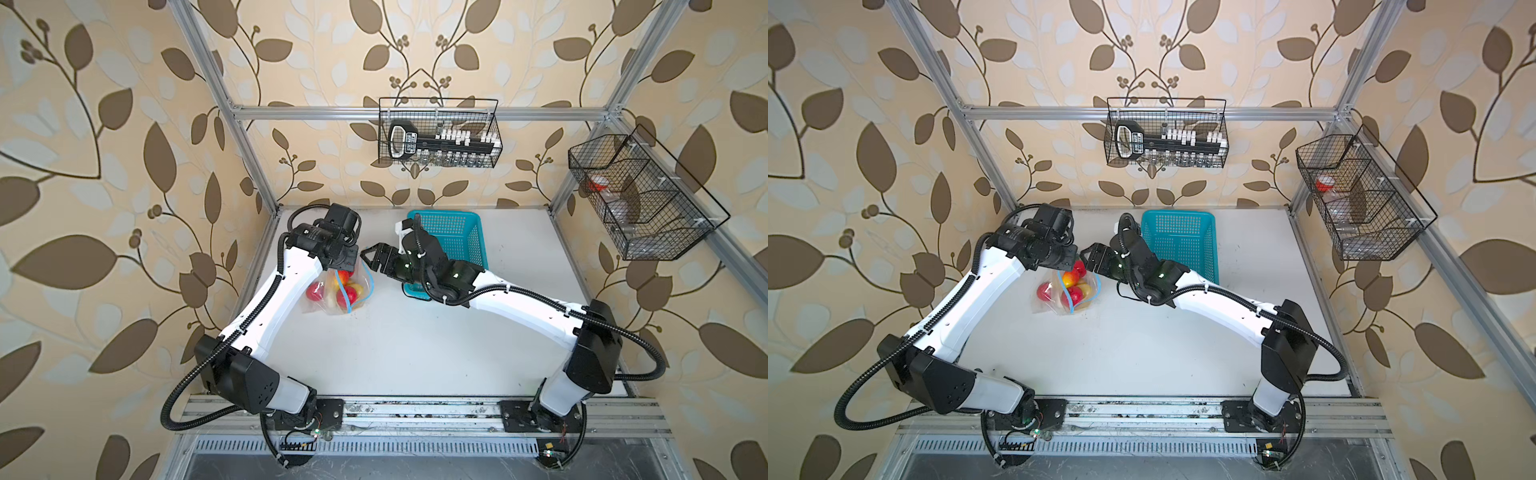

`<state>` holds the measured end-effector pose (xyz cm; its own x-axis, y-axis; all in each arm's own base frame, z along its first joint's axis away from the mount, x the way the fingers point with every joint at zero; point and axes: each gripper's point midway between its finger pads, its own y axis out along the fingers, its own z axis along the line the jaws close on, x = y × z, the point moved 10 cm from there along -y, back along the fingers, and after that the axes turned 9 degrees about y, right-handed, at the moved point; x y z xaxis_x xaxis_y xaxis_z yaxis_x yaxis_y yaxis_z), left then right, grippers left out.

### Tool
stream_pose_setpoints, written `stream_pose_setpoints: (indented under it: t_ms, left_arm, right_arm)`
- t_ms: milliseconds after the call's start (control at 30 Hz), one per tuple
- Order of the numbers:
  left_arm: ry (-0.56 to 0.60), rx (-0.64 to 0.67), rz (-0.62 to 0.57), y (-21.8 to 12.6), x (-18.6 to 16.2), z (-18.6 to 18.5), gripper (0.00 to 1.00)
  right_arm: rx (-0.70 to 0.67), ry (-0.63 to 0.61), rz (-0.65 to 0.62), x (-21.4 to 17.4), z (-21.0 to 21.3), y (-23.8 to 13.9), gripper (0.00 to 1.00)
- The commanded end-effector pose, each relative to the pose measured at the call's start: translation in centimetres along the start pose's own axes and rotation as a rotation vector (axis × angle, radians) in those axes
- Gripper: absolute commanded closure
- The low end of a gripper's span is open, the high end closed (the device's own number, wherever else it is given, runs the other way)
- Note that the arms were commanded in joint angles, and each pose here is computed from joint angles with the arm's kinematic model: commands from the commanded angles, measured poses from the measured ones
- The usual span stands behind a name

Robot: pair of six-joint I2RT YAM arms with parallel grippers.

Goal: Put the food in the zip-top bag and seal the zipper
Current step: 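Lower the radish into the bag and open the right gripper, then raise the right gripper and move it back over the basket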

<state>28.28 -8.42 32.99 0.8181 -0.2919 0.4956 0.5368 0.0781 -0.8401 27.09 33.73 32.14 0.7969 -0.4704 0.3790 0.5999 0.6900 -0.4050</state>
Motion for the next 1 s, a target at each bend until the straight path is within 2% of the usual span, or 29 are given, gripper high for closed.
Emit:
stream_pose_setpoints:
  t_ms: [0,100,133,333,567,700,800,967]
  left_arm:
    - [-0.031,0.004,-0.020,-0.9,0.0,0.6,1.00]
    - [-0.034,0.001,-0.018,-0.8,0.0,0.6,1.00]
    - [-0.034,-0.001,-0.018,-0.8,0.0,0.6,1.00]
    - [-0.033,-0.007,-0.015,-0.7,0.0,0.5,1.00]
    - [-0.032,-0.005,-0.017,-0.7,0.1,0.5,1.00]
    - [-0.032,-0.008,-0.014,-0.6,0.1,0.5,1.00]
    - [-0.033,-0.004,-0.014,-0.6,0.1,0.5,1.00]
    - [-0.031,-0.002,-0.019,-0.7,0.0,0.6,1.00]
  right_arm:
    - [-0.068,-0.042,-0.049,1.1,-0.9,-1.1,0.14]
    - [-0.095,-0.047,-0.070,2.1,-1.3,-1.8,0.13]
    - [-0.106,-0.050,-0.080,2.5,-1.4,-2.0,0.01]
    - [-0.204,-0.098,-0.114,4.2,-2.5,-3.2,0.00]
    - [-0.399,-0.222,-0.147,5.6,-3.5,-4.4,0.00]
    - [-0.469,-0.264,-0.113,6.2,-4.7,-4.2,0.00]
    - [-0.465,-0.332,-0.046,6.1,-5.2,-3.4,0.00]
    - [-0.578,-0.407,0.049,6.7,-6.5,-2.0,0.00]
